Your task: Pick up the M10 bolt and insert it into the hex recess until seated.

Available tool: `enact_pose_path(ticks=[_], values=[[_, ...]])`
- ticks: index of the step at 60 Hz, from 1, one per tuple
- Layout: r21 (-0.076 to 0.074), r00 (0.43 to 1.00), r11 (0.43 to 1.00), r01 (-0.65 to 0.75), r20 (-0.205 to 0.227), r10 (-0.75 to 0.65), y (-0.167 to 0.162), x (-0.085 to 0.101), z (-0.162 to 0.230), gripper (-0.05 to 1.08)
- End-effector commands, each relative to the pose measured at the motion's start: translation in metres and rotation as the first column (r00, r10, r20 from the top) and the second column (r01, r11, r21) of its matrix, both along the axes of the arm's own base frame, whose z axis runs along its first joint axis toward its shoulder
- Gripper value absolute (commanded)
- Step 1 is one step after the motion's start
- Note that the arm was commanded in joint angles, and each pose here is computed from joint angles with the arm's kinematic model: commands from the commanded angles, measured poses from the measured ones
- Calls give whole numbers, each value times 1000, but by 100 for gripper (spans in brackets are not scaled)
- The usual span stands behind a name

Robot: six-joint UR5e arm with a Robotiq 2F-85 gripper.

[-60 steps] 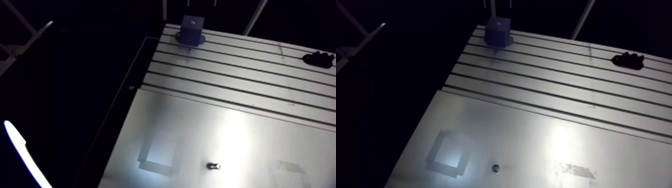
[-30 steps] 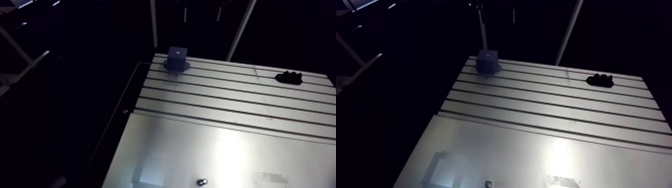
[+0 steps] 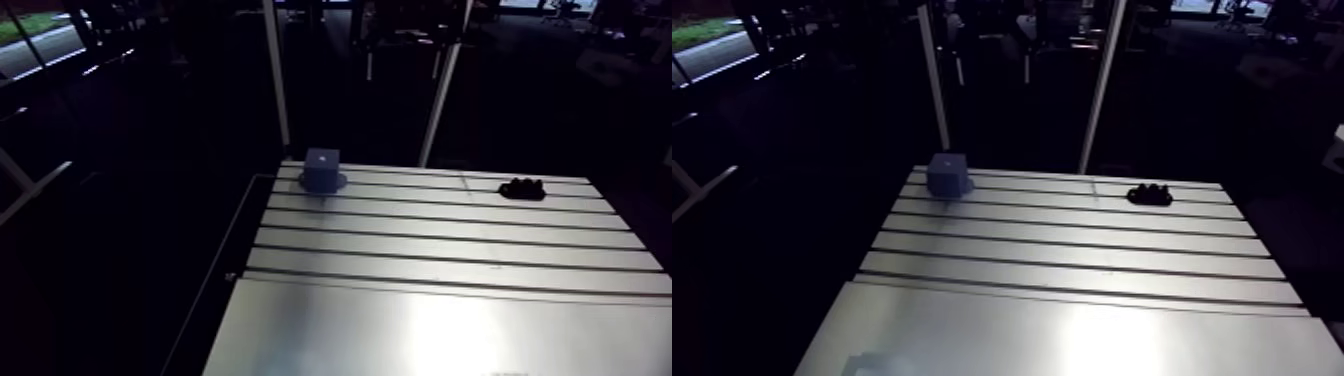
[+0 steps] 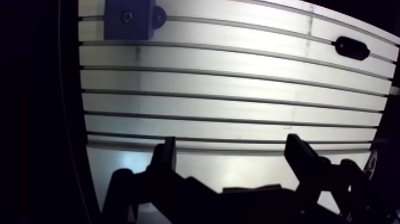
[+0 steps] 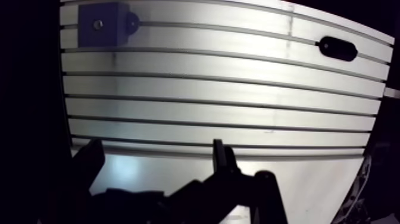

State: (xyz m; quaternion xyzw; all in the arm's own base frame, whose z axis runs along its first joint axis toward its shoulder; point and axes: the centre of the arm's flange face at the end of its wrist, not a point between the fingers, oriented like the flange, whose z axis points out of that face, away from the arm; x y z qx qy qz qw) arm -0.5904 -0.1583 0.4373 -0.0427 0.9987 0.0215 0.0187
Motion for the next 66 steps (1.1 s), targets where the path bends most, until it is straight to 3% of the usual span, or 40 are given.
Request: enact_pose_path(ticks=[1, 7, 22, 42, 49, 57, 66], values=[[-16, 995, 996, 87, -44, -88, 81, 81, 79, 1], [-27, 995, 996, 88, -34, -89, 80, 82, 80, 1], [-24, 996, 996, 88, -28, -89, 81, 83, 79, 1], [-33, 995, 996, 84, -42, -85, 79, 78, 91, 1], [-36, 996, 996, 83, -7, -84, 77, 76, 92, 1], [-47, 996, 995, 84, -4, -84, 77, 75, 92, 1], [-46, 996, 995, 84, 0, -84, 77, 75, 90, 1]])
